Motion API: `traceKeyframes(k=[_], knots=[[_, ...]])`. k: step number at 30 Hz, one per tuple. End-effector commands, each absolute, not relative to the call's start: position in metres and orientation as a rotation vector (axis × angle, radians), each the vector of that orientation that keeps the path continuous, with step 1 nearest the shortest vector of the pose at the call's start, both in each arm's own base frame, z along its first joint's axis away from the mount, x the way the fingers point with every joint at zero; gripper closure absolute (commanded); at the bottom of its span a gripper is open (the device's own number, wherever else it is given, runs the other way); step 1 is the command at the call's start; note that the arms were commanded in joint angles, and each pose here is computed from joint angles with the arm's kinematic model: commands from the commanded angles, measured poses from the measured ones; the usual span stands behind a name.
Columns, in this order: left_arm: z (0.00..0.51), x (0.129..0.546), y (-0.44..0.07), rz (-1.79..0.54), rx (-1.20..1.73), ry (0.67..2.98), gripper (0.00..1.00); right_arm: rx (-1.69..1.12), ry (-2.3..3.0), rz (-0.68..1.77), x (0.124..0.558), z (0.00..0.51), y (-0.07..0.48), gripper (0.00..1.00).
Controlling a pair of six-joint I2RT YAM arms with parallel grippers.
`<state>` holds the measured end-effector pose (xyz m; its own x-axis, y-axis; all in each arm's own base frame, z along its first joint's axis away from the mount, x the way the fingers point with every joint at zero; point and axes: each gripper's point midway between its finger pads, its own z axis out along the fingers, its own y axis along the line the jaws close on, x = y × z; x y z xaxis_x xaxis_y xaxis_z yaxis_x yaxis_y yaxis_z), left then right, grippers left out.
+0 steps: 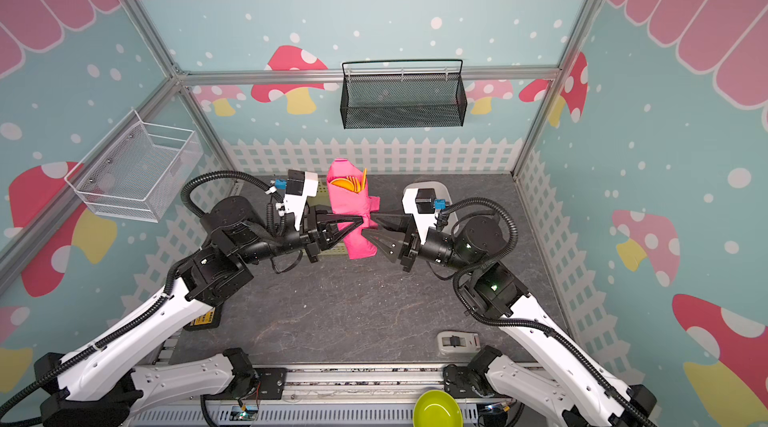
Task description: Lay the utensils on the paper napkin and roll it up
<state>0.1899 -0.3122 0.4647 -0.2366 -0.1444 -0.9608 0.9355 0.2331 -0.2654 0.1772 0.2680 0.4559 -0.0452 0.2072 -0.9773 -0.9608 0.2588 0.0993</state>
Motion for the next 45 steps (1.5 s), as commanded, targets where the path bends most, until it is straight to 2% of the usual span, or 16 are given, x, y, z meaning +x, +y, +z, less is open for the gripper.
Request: traceKeyframes(k=[1,40,43,45], knots=[[0.469,0.185,-0.314,-1.262,0.840,1.366,1.00,-0.844,1.192,1.133,0.173,0.465,0.267,0.58],[0.482,0.155,-0.329,-1.503,0.985,1.257,1.00,-0.927,1.162,1.228,0.159,0.459,0.276,0.67],[0.480,0.155,-0.330,-1.510,0.986,1.264,1.00,-0.928,1.160,1.228,0.158,0.460,0.275,0.71],[0.479,0.156,-0.329,-1.498,0.976,1.271,1.00,-0.931,1.155,1.229,0.157,0.461,0.275,0.79]])
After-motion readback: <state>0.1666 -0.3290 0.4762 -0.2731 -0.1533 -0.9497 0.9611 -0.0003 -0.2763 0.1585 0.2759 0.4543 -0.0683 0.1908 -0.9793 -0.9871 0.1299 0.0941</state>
